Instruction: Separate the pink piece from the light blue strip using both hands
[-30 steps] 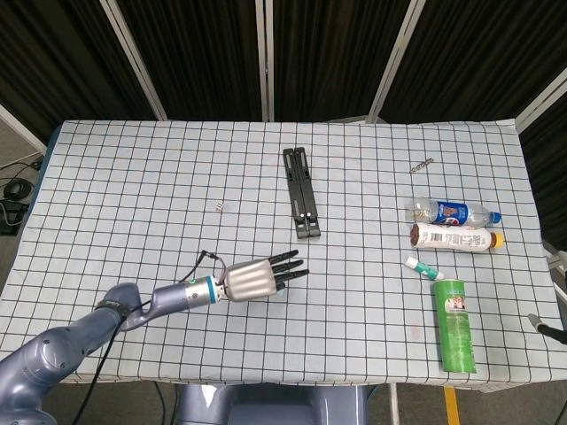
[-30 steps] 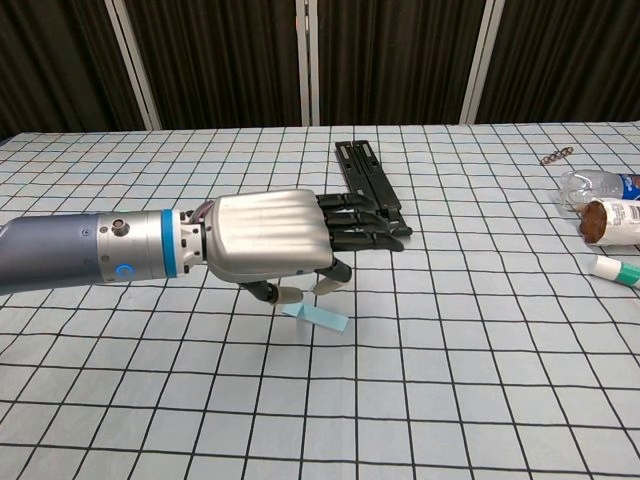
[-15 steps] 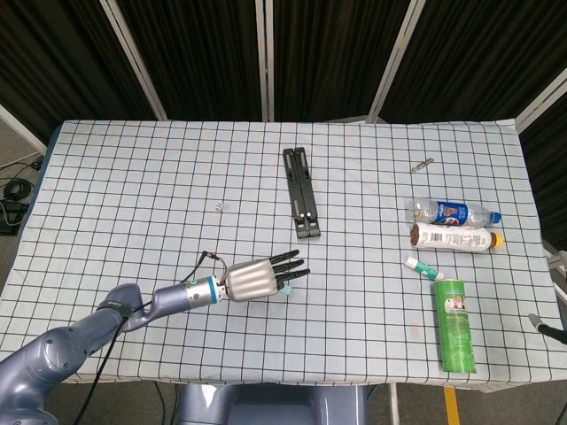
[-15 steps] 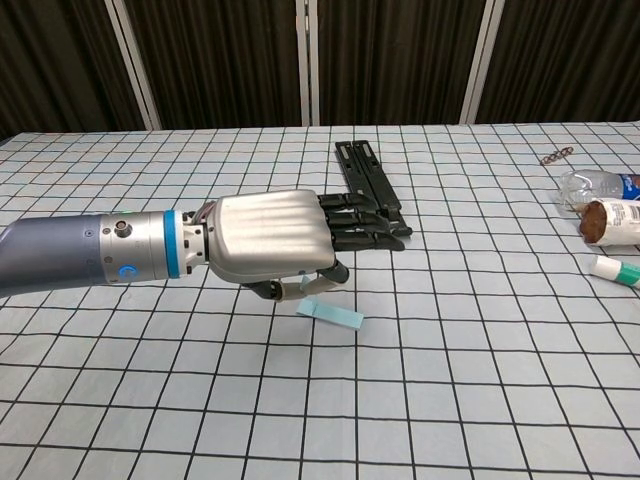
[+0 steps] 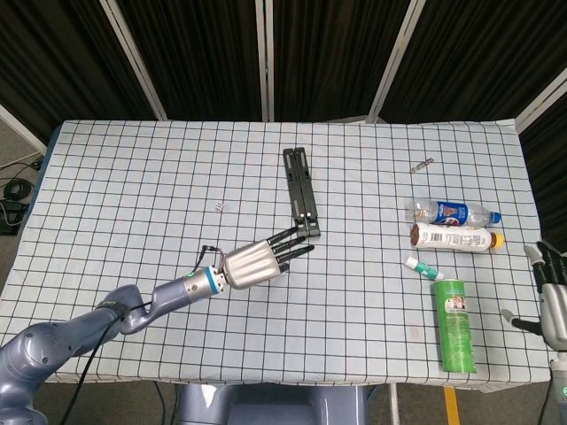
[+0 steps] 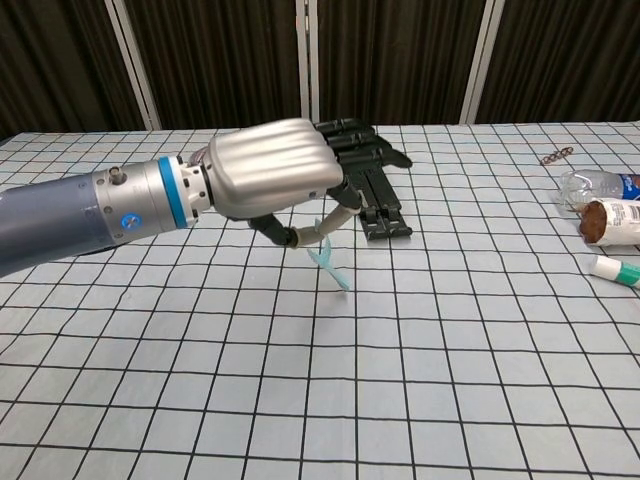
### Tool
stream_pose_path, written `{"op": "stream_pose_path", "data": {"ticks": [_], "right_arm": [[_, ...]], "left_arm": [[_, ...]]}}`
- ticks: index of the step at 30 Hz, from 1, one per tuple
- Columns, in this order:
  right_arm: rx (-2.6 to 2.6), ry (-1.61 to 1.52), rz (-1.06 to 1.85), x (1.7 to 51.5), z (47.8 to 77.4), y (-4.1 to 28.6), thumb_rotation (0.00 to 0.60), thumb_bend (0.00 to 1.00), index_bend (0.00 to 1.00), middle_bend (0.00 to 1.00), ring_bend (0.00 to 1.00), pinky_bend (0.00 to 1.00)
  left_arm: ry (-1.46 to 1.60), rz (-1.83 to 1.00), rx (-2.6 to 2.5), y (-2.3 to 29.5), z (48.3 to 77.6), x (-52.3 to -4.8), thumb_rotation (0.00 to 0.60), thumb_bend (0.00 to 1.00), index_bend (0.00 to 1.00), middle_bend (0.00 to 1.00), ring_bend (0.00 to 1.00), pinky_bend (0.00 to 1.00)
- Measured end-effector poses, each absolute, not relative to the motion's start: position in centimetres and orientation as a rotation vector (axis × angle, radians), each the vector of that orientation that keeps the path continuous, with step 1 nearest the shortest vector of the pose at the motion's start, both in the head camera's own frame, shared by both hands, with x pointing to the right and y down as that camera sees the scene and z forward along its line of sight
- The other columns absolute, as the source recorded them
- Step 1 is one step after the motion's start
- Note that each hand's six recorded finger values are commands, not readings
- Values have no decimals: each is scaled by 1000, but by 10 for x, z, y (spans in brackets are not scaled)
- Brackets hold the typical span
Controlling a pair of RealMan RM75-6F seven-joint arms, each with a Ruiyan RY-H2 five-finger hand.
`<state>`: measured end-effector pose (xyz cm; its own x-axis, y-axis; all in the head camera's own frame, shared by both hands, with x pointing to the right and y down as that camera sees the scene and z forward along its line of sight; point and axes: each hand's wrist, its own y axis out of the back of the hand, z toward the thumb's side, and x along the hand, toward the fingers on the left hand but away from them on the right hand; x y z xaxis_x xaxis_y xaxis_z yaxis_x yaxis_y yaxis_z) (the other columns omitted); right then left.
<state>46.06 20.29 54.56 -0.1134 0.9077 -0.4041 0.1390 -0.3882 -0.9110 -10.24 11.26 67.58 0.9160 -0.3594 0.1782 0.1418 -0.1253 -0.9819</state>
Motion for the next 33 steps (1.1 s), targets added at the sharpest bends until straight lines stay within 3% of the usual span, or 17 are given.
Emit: {"op": "stream_pose_path", "data": {"ticks": [10, 23, 33], "right_arm": [[-1910, -1068, 1442, 384, 589, 154, 600, 0, 231, 0, 0, 0], [-2291, -1174, 1343, 279, 629, 119, 600, 65, 310, 0, 0, 0], [-2345, -1216, 1321, 233, 651, 108, 600, 101, 342, 0, 0, 0]], "left_arm": [[344, -677, -1720, 83, 631, -81, 600, 528, 890, 0, 0, 0], [482, -895, -1768, 45, 581, -45, 600, 547, 891, 0, 0, 0], [542, -929, -1823, 41, 578, -23, 600, 548, 891, 0, 0, 0]]}}
